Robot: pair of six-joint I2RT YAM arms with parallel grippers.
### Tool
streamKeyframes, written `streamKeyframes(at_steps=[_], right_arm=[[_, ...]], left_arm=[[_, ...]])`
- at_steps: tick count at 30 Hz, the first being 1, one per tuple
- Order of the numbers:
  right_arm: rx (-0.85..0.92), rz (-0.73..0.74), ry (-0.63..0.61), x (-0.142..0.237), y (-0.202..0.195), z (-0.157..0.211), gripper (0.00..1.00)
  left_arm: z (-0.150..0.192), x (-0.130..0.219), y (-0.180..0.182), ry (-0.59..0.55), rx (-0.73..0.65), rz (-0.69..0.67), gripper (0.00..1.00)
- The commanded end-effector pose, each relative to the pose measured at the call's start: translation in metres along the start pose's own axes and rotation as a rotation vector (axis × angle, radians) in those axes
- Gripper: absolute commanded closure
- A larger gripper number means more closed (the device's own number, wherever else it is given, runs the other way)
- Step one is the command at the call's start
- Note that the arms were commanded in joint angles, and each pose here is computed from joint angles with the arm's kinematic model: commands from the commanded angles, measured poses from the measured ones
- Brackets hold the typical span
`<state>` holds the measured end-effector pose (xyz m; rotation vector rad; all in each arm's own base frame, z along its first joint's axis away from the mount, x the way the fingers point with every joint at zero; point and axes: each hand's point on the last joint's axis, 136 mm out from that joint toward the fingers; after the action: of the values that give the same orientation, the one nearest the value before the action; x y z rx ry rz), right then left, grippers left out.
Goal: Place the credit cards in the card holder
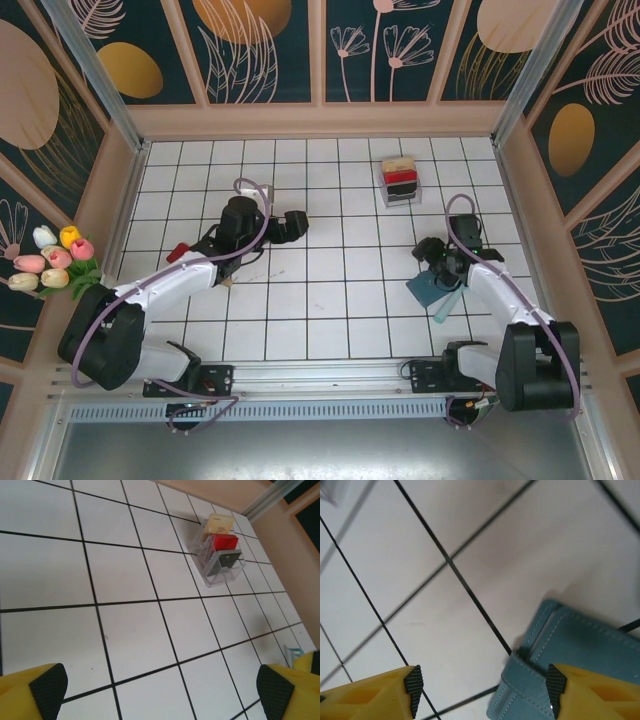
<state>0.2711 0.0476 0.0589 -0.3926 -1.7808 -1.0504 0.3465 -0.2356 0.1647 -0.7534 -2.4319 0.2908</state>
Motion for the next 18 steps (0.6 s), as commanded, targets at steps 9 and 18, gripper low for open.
streamKeyframes(at_steps=[9, 18], right_arm=[[-0.133, 0.055, 0.158, -0.029, -0.022, 0.068, 0.33], [-0.104, -0.182, 0.372, -0.041, 0.055, 0.111, 0.35]], left_arm=[[-0.016, 0.003, 0.01, -0.048, -0.021, -0.074, 0.01], [-0.016, -0.006, 0.001, -0.03, 0.003, -0.024, 0.01]])
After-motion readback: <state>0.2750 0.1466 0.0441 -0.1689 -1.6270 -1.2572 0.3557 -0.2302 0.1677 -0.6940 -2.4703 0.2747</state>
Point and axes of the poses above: each hand's point on the last joint's axis, 136 mm out from that joint toward the fingers, its own x axis back along the fingers, its own y axis along the line the jaws close on, z = x × y, and after that the axes turned 15 degrees about -x, right-handed
